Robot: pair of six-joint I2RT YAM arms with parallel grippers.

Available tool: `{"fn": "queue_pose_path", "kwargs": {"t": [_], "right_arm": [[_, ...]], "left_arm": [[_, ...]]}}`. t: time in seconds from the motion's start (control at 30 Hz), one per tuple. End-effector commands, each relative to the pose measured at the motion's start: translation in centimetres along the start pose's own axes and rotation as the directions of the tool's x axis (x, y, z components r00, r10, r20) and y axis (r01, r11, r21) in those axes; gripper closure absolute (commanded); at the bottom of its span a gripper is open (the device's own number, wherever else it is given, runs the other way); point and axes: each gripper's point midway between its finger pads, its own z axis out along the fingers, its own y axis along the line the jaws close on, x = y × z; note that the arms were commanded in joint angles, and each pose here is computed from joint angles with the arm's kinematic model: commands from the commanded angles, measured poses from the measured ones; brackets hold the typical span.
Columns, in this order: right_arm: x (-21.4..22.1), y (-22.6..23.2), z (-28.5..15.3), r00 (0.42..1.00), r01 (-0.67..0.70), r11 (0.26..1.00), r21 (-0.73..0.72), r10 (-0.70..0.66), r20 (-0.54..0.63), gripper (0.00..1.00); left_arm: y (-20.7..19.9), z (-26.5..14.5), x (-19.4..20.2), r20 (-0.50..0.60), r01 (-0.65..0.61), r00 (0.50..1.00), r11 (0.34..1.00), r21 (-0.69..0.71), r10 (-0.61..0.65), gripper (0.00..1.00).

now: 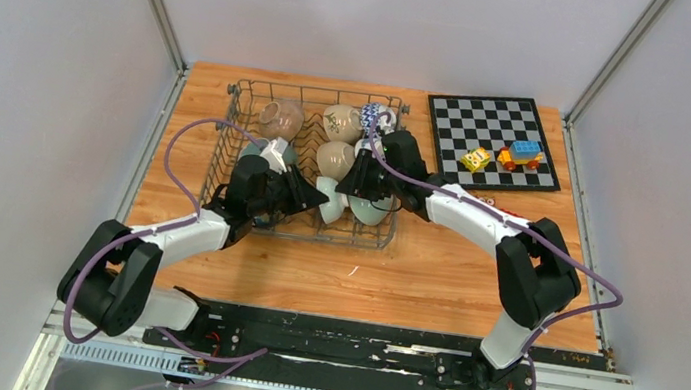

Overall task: Unload the bowls from the dish rack
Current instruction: Pick up the bowl from the dish rack.

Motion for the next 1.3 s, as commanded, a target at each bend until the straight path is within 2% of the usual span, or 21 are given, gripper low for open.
{"fn": "queue_pose_path", "kwargs": {"t": [0.0, 0.23, 0.47, 0.9, 1.27], "right_arm": [[1.9, 3.1, 0.2, 0.998, 0.007, 0.996, -0.094, -0.013, -0.067, 0.64], [2.1, 3.6, 0.1, 0.997, -0.002, 0.994, -0.109, -0.006, -0.074, 0.65], [1.9, 3.7, -0.6, 0.998, 0.012, 0.994, -0.105, -0.018, -0.058, 0.63], [1.8, 3.7, -2.1, 0.999, 0.031, 0.995, -0.098, -0.034, -0.029, 0.61], [2.0, 3.7, -2.6, 0.999, 0.033, 0.995, -0.099, -0.036, -0.027, 0.60]], "left_arm": [[-4.8, -0.6, -1.9, 0.060, -0.073, 0.996, 0.984, 0.163, 0.064, 0.88], [-5.3, -0.7, -1.9, 0.060, -0.072, 0.996, 0.979, 0.190, 0.062, 0.86], [-6.2, -1.4, -2.3, 0.075, -0.088, 0.994, 0.974, 0.208, 0.073, 1.00], [-8.1, -2.7, -2.6, 0.096, -0.112, 0.991, 0.956, 0.271, 0.088, 1.00], [-7.9, -3.5, -2.4, 0.108, -0.122, 0.989, 0.959, 0.256, 0.098, 1.00]]}}
